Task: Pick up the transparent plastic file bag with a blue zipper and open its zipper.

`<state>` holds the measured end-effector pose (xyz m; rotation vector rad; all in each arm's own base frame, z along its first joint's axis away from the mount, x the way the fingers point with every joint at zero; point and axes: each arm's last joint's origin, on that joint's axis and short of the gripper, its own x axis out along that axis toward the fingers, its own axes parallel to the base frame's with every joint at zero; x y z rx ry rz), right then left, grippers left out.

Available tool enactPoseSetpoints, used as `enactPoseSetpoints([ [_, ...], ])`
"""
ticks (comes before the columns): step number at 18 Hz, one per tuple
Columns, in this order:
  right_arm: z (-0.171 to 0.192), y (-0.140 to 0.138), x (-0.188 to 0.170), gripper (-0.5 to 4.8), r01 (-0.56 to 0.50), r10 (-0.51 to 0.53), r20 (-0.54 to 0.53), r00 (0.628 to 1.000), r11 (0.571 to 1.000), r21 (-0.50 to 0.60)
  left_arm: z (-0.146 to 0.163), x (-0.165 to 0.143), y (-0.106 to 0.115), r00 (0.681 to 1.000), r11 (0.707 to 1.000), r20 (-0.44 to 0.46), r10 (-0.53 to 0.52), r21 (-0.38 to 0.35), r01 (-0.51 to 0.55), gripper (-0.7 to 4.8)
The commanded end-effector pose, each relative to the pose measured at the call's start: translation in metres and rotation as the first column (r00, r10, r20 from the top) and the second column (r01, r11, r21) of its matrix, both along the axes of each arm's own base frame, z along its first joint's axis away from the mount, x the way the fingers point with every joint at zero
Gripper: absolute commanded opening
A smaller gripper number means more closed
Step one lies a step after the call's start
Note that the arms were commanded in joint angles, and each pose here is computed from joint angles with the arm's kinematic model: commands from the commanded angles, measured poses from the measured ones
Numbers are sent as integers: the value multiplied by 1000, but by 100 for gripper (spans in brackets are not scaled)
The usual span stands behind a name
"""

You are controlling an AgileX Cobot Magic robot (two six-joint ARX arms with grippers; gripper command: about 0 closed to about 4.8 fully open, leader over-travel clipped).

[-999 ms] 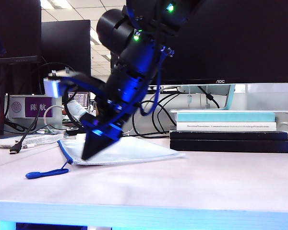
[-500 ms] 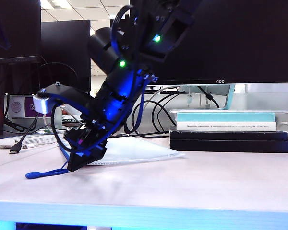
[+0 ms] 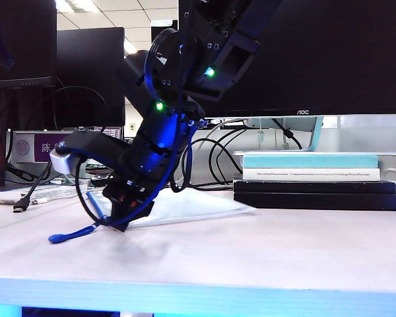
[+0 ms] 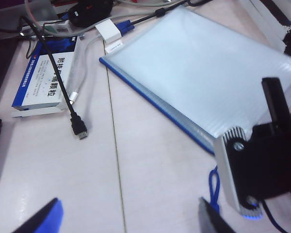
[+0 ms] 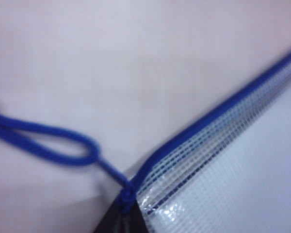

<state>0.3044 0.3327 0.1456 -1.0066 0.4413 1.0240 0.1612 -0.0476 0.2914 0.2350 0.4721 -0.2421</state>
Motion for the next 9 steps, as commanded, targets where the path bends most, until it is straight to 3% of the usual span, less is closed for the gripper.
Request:
enactPoseSetpoints([
  [1,16,-5,8,-4,85,-81,75,994,995,-53,0,2,-1,1000,1000,8,0,-1,0,372],
  [9,103,-20,2,-4,106,-106,140,984,994,7,-12,1,-1,999,1000,-30,-12,22,13,372],
])
